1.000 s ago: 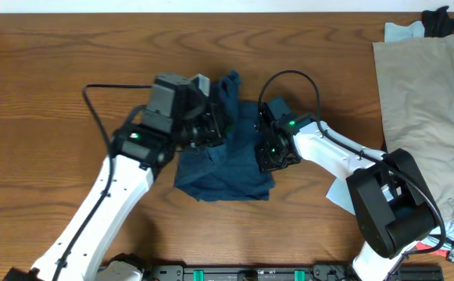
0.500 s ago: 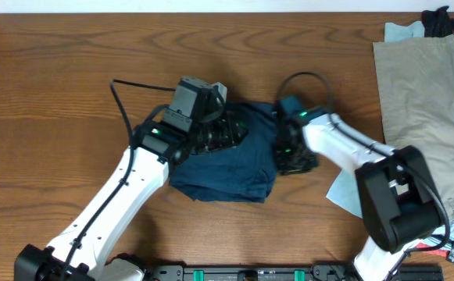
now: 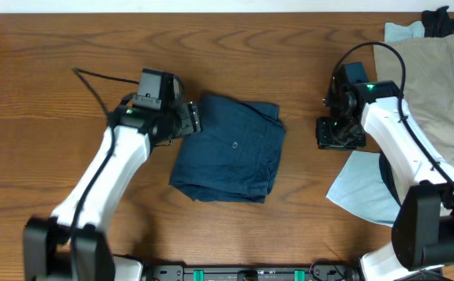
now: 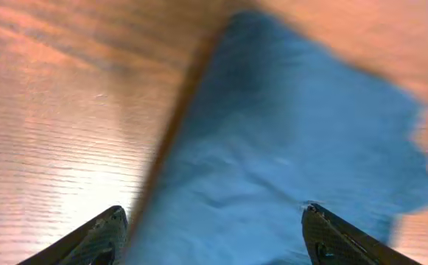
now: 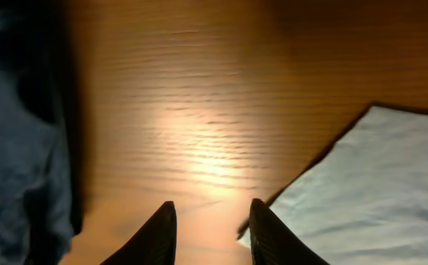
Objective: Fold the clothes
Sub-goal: 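Carry the folded shorts with the left gripper to the table's left side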
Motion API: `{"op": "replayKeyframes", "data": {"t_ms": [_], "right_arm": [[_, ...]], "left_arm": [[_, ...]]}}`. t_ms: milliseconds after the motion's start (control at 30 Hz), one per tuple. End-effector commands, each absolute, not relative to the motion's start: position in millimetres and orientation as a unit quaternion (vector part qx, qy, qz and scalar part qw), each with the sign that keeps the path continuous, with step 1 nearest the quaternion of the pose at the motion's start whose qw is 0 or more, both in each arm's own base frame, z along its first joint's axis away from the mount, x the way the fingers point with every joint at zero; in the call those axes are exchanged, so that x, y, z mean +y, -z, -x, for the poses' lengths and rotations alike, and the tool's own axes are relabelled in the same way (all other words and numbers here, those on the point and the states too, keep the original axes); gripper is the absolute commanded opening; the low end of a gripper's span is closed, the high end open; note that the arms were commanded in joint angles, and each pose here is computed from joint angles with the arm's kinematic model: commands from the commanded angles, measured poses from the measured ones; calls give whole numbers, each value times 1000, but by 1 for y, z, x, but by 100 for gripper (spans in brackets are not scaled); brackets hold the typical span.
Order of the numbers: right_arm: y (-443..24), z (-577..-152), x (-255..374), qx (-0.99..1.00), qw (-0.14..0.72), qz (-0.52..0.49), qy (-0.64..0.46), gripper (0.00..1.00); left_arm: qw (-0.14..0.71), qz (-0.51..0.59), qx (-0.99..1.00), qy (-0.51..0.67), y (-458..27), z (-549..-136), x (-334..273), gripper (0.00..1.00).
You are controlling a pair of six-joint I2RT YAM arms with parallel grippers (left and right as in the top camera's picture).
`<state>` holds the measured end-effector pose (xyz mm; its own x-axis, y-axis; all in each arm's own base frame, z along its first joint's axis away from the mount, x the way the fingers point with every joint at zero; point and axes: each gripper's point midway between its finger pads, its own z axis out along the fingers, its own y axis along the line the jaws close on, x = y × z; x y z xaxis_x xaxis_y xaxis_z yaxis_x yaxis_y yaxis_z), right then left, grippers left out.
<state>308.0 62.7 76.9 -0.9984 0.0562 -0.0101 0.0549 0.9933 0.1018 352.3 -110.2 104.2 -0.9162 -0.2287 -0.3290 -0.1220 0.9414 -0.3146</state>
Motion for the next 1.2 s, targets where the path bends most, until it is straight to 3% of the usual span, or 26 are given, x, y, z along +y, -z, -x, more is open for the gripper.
{"op": "replayKeyframes", "data": {"t_ms": [0, 167, 267, 300, 400, 667, 900, 1100, 1167], "right_arm": [[-84, -306, 77, 997, 7, -4, -77, 32], [-83, -302, 81, 997, 1, 2, -76, 33], [-82, -302, 81, 997, 0, 3, -76, 32], [-82, -302, 81, 997, 0, 2, -76, 32], [-82, -302, 81, 997, 1, 2, -76, 32], [-82, -301, 81, 997, -1, 2, -75, 33], [-82, -302, 80, 997, 0, 3, -74, 33], [-82, -302, 81, 997, 1, 3, -74, 33], [-82, -303, 81, 997, 3, 3, -75, 33]], "left_arm": [[155, 59, 980, 106, -74, -356, -101, 78], [92, 63, 990, 91, -29, -347, -101, 78], [70, 62, 991, 100, -17, -343, -105, 60], [69, 62, 991, 101, -17, -342, -106, 52], [75, 61, 990, 103, -18, -345, -106, 6], [137, 103, 979, 108, -43, -377, -69, 6], [219, 320, 920, 65, -91, -396, 65, 6], [235, 538, 808, 51, -113, -347, 183, 7], [217, 588, 777, 56, -110, -326, 202, 62]]}}
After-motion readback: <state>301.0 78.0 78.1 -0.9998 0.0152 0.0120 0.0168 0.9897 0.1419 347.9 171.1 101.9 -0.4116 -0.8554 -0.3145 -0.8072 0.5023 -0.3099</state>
